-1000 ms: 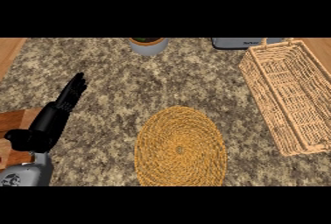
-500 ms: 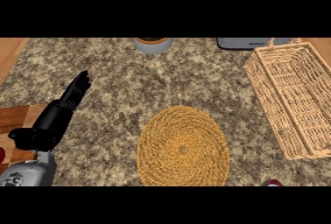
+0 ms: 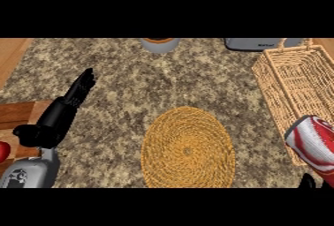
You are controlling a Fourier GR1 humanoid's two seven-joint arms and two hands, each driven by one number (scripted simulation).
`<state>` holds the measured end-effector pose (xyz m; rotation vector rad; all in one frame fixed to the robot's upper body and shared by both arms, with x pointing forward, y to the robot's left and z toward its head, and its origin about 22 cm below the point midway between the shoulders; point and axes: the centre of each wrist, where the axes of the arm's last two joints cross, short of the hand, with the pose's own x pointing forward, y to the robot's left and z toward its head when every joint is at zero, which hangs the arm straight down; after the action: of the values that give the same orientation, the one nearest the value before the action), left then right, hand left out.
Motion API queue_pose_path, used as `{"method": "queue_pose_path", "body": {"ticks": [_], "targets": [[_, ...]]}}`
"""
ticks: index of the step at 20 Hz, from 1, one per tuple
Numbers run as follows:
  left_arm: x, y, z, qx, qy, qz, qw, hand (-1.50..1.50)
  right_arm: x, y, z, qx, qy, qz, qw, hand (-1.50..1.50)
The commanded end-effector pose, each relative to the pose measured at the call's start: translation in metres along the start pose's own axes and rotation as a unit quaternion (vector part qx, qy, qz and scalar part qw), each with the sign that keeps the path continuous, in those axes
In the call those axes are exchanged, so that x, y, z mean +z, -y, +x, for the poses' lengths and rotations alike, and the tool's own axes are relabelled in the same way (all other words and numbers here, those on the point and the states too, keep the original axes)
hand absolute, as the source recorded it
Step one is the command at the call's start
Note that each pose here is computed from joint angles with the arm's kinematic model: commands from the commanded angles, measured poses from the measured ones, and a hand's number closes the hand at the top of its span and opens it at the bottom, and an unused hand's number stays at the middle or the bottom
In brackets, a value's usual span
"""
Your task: Pick the can from the placemat and place it in the basket
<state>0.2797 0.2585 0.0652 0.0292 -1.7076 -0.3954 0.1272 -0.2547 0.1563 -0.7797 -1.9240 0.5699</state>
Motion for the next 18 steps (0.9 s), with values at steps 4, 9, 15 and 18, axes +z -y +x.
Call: {"method": "queue_pose_path", "body": {"ticks": [4,9,15,18], "targets": [[0.000,0.005,0.003,0.010,-0.004,-0.017,0.9998,0.00,-0.068,0.035,0.011,-0.072,-0.092,-0.053,0.992,1.50],[0.005,0.004,-0.009,0.000,-0.006,0.000,1.0000,0.00,-0.107,0.061,-0.034,-0.080,-0.114,-0.036,0.990,1.50],[-0.011,-0.010,0.003,0.003,0.004,0.000,1.0000,0.00,-0.131,0.088,-0.118,-0.079,-0.125,-0.020,0.989,1.50],[0.006,-0.002,-0.007,0.004,-0.001,-0.006,1.0000,0.00,-0.127,0.066,-0.153,-0.072,-0.118,-0.029,0.990,1.50]]}}
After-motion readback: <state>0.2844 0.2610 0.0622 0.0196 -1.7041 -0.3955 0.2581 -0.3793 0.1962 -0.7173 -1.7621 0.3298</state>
